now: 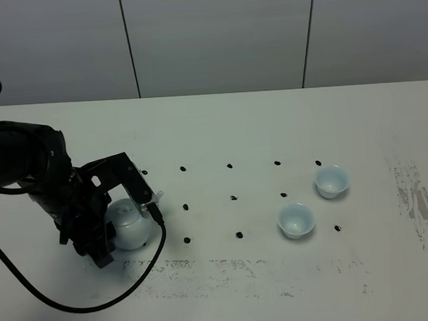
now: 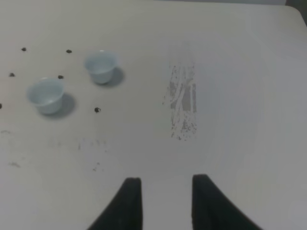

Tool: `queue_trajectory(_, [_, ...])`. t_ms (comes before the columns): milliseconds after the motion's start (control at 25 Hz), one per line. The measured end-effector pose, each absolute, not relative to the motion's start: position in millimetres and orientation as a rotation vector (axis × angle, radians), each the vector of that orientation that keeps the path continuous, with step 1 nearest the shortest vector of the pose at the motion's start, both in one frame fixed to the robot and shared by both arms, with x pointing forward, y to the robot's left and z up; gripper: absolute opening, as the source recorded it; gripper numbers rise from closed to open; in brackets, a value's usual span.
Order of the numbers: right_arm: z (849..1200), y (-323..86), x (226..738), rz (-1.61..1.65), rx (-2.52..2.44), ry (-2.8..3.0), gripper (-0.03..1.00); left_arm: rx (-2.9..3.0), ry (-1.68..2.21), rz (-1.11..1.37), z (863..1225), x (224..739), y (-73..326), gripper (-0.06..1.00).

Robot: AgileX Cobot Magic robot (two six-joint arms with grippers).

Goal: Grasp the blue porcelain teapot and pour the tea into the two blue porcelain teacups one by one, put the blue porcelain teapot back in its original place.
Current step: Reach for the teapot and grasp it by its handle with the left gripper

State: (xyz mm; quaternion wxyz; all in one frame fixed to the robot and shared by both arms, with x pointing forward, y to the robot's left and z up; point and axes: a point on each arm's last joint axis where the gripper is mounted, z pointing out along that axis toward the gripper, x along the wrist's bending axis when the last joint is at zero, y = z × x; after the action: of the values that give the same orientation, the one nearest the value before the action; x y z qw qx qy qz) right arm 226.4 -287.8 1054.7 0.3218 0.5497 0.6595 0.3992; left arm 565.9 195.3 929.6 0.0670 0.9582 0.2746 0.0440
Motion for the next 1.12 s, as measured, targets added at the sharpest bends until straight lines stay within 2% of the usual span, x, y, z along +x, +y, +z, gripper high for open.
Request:
queue_trajectory(440, [1054.7,-287.8,226.4,1.048,1.444,1.732,0.24,2.846,0.934,0.094,922.5,566.7,193.4,0.49])
queue_trajectory(560, [1054.7,-287.8,226.4,1.048,1.444,1.732,0.24,2.833,0.995,0.07,921.7,565.6,193.6,0.36])
queue_trajectory(680, [1054.7,-287.8,226.4,1.048,1.444,1.732,0.24,2.824,1.032,0.063,921.6,565.2,193.9,0.09])
queue_trajectory(1120, [1054.7,-287.8,226.4,1.048,1.444,1.732,0.24,2.788,1.033,0.135,926.2,569.1,193.2,0.08])
